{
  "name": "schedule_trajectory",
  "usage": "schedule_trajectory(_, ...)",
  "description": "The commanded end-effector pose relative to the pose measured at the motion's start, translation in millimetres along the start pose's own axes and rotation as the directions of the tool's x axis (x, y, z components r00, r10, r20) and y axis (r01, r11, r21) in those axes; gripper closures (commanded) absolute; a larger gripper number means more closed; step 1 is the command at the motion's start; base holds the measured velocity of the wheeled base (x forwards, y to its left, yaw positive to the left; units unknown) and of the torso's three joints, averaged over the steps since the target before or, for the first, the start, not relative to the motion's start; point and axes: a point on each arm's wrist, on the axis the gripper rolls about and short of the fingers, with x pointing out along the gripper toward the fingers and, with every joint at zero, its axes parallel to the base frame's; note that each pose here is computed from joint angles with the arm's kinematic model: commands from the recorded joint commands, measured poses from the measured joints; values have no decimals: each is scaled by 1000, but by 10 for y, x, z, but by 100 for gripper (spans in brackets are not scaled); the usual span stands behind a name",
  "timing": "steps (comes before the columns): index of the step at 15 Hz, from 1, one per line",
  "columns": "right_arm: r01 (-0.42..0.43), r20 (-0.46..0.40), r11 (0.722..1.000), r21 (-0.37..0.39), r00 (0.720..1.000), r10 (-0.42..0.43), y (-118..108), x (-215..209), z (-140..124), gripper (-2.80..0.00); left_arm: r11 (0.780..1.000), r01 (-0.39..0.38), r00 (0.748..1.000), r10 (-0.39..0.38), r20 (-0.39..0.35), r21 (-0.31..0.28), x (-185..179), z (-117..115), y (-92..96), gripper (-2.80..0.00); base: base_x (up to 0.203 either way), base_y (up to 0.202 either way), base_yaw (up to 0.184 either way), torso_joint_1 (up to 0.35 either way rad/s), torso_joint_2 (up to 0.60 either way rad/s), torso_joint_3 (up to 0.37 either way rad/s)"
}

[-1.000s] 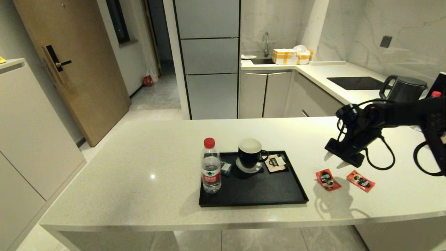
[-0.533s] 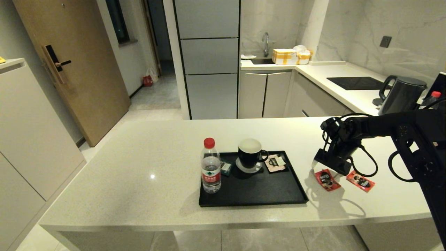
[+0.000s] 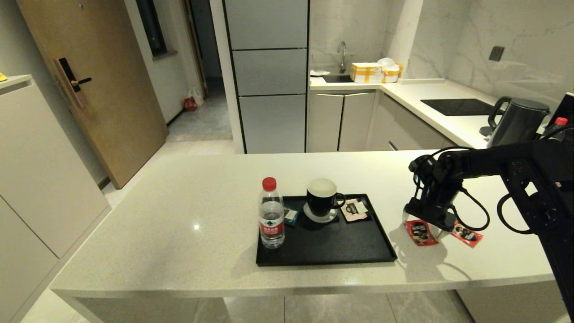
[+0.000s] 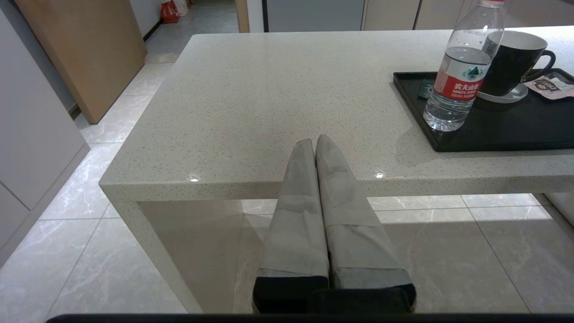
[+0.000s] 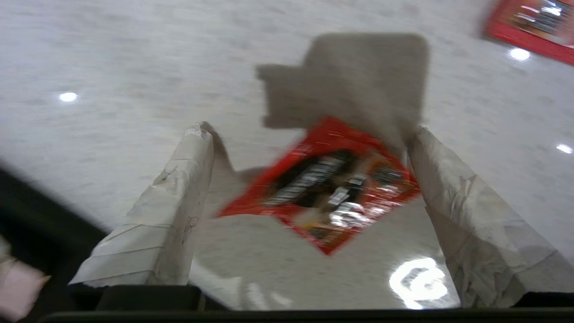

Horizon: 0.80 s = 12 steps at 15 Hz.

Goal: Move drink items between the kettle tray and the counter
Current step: Return the tea bag to its original position

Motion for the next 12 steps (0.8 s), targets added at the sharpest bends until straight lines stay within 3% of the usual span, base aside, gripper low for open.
schedule_trajectory(1, 50, 30, 999, 1, 998, -50, -19, -10, -5, -280, 1000, 0, 1000, 0, -1, 0, 1, -4, 0, 0, 0, 0, 0, 0, 0, 0)
schedule_trajectory(4, 74, 32, 997, -4, 997, -74, -23, -3, -24, -280, 1000, 0, 1000, 0, 1, 0, 0, 0, 0, 0, 0, 0, 0, 0, 0, 0)
schedule_trajectory(5, 78, 32, 997, -5, 996, -78, -19, 8, -28, 0, 1000, 0, 1000, 0, 1, 0, 0, 0, 0, 0, 0, 0, 0, 0, 0, 0)
schedule_trajectory(12, 103, 39, 994, -34, 994, -102, 64, 46, -116, 0, 1000, 0, 1000, 0, 1, 0, 0, 0, 0, 0, 0, 0, 0, 0, 0, 0)
